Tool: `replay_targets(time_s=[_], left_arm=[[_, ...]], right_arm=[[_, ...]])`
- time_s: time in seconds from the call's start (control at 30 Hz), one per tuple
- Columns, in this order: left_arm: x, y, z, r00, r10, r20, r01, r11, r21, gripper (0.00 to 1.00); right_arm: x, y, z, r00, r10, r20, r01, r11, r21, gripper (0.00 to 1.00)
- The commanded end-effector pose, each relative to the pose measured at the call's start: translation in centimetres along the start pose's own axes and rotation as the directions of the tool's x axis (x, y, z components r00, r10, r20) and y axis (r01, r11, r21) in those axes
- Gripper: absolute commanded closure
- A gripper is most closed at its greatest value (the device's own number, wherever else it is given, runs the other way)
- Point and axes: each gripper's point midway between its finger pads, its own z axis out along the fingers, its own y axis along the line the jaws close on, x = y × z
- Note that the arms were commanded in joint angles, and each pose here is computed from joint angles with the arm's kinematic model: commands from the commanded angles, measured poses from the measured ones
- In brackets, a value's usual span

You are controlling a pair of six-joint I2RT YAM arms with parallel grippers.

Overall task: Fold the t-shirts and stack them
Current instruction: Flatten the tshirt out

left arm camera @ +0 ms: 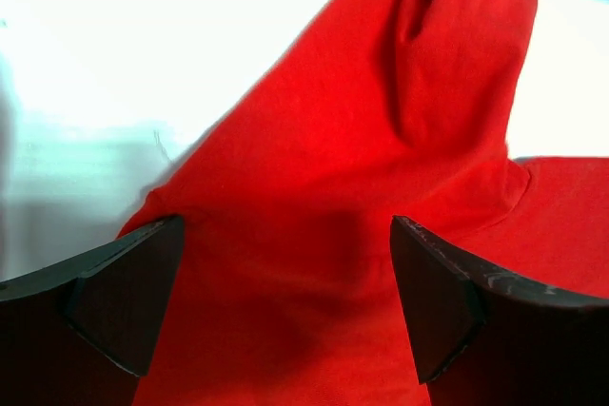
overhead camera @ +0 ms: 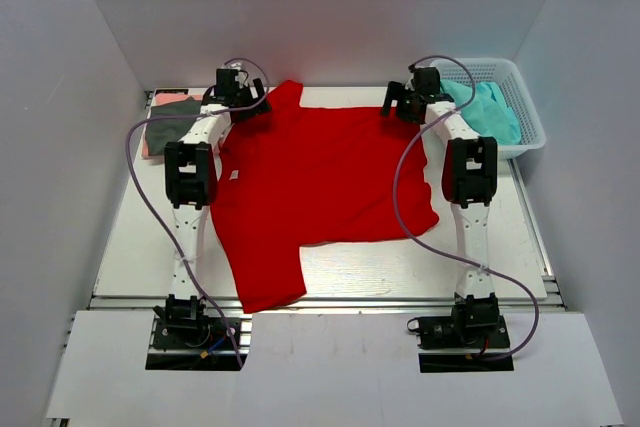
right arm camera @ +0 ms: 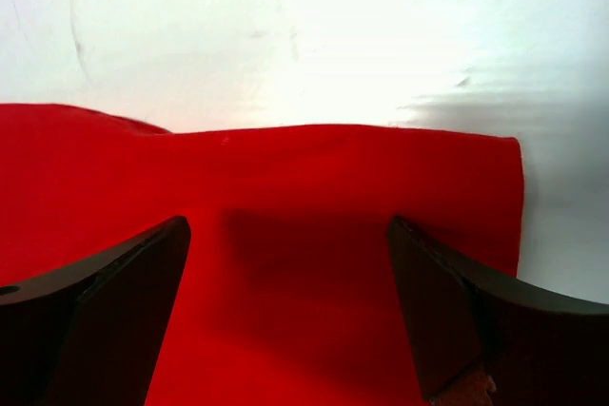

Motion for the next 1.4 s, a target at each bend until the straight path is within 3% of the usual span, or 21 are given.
replay_targets(time_s=[0.0,0.17,0.33,0.6,0.73,0.87,0.93,1.0,1.03,1.07,1.1,1.13,1.17,1.2,1.27,1.3,1.33,1.37], left_arm=[[4.8,2.1,2.6,0.992,-0.064,-0.111,0.063,0.998,-0.015,0.00],[3.5,0.3,4.4,0.994,-0.093,-0.053,0.097,0.991,0.095,0.00],[2.9,0.9,5.3,0.989,-0.147,-0.015,0.148,0.985,0.094,0.00],[-2.4,-3.0,4.0,0.980,-0.164,0.110,0.129,0.954,0.271,0.00],[-6.3,-5.8,0.2,0.977,-0.126,0.173,0.060,0.936,0.346,0.00],[-8.9,-9.8,-5.1,0.969,0.006,0.247,-0.095,0.932,0.349,0.00],[-8.2,-9.9,-6.7,0.976,0.005,0.218,-0.081,0.936,0.342,0.00],[-9.6,-11.7,-11.3,0.968,0.039,0.250,-0.129,0.926,0.356,0.00],[-7.1,-10.6,-11.5,0.982,0.046,0.186,-0.106,0.939,0.328,0.00],[-8.5,-11.4,-15.2,0.972,0.061,0.228,-0.134,0.938,0.321,0.00],[-7.8,-11.6,-16.6,0.975,0.062,0.214,-0.127,0.944,0.306,0.00],[-4.2,-9.4,-16.6,0.990,0.062,0.129,-0.091,0.967,0.239,0.00],[-2.9,-9.1,-17.9,0.991,0.071,0.114,-0.094,0.973,0.211,0.00],[-1.5,-8.0,-19.1,0.993,0.056,0.102,-0.070,0.988,0.139,0.00],[4.0,-7.0,-23.2,0.999,-0.003,0.041,-0.002,0.993,0.118,0.00],[10.7,-5.3,-23.4,0.997,-0.030,-0.075,0.036,0.996,0.084,0.00],[12.8,-5.5,-24.8,0.993,-0.061,-0.101,0.071,0.992,0.102,0.00],[14.1,-5.8,-27.5,0.992,-0.071,-0.100,0.083,0.989,0.120,0.00]], right_arm=[[-0.3,-2.0,1.6,0.997,0.075,0.019,-0.074,0.996,-0.042,0.10],[-2.7,-2.0,2.2,0.992,0.051,0.115,-0.041,0.996,-0.085,0.10],[-4.5,-2.2,2.2,0.985,0.014,0.174,-0.001,0.997,-0.077,0.10],[-7.8,0.0,-0.9,0.959,-0.143,0.246,0.161,0.985,-0.056,0.10],[-11.1,4.1,-5.3,0.885,-0.325,0.333,0.355,0.934,-0.032,0.10],[-9.3,8.3,-7.7,0.816,-0.483,0.318,0.502,0.864,0.024,0.10],[-8.8,10.0,-9.7,0.810,-0.495,0.314,0.511,0.859,0.034,0.10],[-7.4,10.3,-12.4,0.852,-0.439,0.286,0.453,0.891,0.019,0.10],[-6.4,10.8,-12.8,0.882,-0.385,0.270,0.401,0.916,-0.004,0.10],[-7.9,12.0,-16.7,0.890,-0.319,0.325,0.344,0.939,-0.023,0.10],[-3.6,10.7,-15.7,0.925,-0.299,0.236,0.315,0.948,-0.033,0.10],[-3.0,10.1,-16.2,0.946,-0.225,0.232,0.233,0.972,-0.008,0.10],[0.1,8.5,-15.9,0.966,-0.194,0.170,0.193,0.981,0.022,0.10],[-1.1,9.5,-19.4,0.967,-0.096,0.237,0.100,0.995,-0.002,0.10],[4.1,7.1,-20.1,0.985,-0.029,0.170,0.023,0.999,0.036,0.10],[4.4,7.3,-21.4,0.980,0.062,0.191,-0.067,0.998,0.018,0.10],[8.0,6.0,-21.5,0.984,0.082,0.156,-0.088,0.996,0.032,0.10],[8.9,5.5,-21.7,0.983,0.102,0.156,-0.109,0.993,0.039,0.10]])
